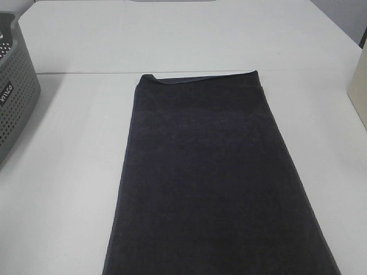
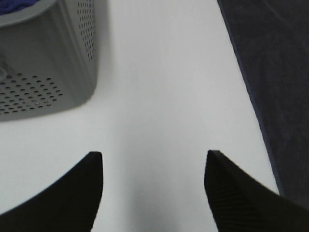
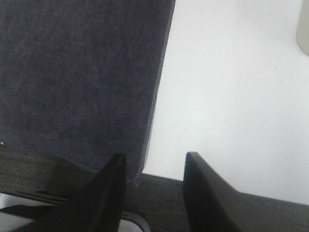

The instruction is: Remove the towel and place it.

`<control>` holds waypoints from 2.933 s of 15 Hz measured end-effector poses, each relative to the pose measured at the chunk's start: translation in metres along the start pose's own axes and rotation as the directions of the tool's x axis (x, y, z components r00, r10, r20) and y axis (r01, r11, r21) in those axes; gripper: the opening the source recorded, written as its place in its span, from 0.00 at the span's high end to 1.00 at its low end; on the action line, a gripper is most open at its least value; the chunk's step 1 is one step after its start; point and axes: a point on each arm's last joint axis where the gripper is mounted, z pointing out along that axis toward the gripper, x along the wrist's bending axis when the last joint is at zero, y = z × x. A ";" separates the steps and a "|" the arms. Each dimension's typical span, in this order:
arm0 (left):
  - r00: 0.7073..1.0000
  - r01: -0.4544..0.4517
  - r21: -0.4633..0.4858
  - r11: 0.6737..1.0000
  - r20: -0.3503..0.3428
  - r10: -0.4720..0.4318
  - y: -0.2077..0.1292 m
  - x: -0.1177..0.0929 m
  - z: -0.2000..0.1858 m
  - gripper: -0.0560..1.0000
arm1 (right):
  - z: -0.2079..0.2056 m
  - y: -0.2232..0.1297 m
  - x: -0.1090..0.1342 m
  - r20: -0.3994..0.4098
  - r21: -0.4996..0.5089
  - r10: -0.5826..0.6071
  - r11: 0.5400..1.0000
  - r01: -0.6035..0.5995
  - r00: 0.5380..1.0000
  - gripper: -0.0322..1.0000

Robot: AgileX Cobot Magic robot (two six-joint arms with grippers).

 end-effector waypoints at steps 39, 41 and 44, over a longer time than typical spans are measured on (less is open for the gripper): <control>0.993 -0.064 -0.197 0.978 -0.105 0.044 -0.048 0.000 -0.069 0.39 | -0.028 -0.037 0.008 0.020 -0.325 -0.137 0.936 0.137 0.990 0.54; 0.993 -0.065 -0.199 0.978 -0.106 0.044 -0.048 0.000 -0.070 0.39 | -0.028 -0.037 0.008 0.020 -0.325 -0.137 0.936 0.137 0.990 0.54; 0.993 -0.073 -0.264 0.962 -0.111 0.045 -0.056 -0.001 -0.077 0.39 | -0.028 -0.037 0.008 0.020 -0.325 -0.137 0.936 0.137 0.990 0.54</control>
